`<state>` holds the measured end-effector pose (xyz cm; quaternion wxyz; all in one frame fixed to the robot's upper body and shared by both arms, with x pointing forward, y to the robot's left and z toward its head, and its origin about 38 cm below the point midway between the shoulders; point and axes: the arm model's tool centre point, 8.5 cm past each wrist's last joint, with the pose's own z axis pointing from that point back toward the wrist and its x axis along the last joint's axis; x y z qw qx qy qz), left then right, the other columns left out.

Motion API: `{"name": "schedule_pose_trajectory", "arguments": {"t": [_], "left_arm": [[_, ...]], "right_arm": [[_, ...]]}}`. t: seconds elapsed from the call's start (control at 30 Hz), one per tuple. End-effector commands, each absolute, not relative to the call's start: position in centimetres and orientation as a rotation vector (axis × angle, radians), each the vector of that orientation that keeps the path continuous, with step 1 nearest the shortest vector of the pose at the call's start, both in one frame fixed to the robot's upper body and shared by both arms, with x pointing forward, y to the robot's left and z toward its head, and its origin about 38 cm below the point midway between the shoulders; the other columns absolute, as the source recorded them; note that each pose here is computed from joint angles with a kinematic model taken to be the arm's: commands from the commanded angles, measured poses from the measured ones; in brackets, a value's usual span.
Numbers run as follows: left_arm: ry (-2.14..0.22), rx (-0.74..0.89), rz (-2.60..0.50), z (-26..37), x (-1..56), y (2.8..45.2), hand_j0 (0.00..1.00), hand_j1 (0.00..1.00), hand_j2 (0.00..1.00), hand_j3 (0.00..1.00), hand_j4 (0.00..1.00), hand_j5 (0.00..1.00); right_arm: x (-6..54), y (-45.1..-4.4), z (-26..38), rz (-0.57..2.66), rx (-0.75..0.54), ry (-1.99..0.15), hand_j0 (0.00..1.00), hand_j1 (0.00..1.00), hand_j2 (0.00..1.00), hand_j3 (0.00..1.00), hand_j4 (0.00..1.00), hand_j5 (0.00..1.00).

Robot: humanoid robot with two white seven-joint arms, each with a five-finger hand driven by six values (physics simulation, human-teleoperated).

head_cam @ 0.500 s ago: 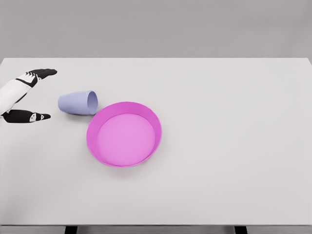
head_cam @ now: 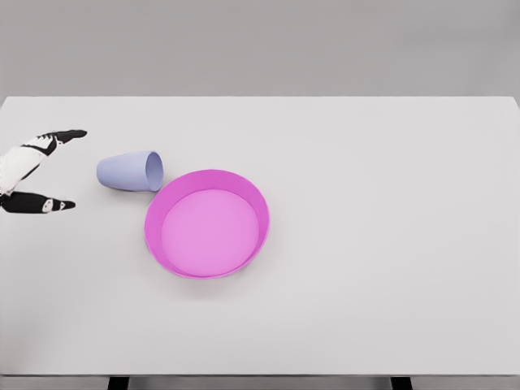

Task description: Flip the cup with left arm and place it on the plate

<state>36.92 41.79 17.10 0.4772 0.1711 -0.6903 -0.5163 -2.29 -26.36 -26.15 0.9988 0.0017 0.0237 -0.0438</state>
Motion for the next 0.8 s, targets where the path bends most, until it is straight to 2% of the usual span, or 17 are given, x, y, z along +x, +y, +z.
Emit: {"name": "schedule_pose_trajectory", "arguments": {"t": [0.0,0.17,0.47,0.77], "left_arm": [[-1.678,0.381,-1.27,16.6,36.9,41.2,1.0,1.0,1.0,1.0,1.0,1.0],[-1.735,0.318,-1.319,16.8,37.6,37.7,1.0,1.0,1.0,1.0,1.0,1.0],[-1.74,0.288,-1.373,16.1,40.3,34.4,1.0,1.0,1.0,1.0,1.0,1.0],[-1.679,0.279,-1.326,14.5,42.2,35.5,1.0,1.0,1.0,1.0,1.0,1.0]], "right_arm": [[-2.3,-26.4,-26.1,-0.087,0.004,0.048,1.0,1.0,1.0,1.0,1.0,1.0],[-2.3,-26.4,-26.1,-0.087,0.004,0.048,1.0,1.0,1.0,1.0,1.0,1.0],[-2.3,-26.4,-26.1,-0.087,0.004,0.048,1.0,1.0,1.0,1.0,1.0,1.0],[-2.3,-26.4,-26.1,-0.087,0.004,0.048,1.0,1.0,1.0,1.0,1.0,1.0]]}}
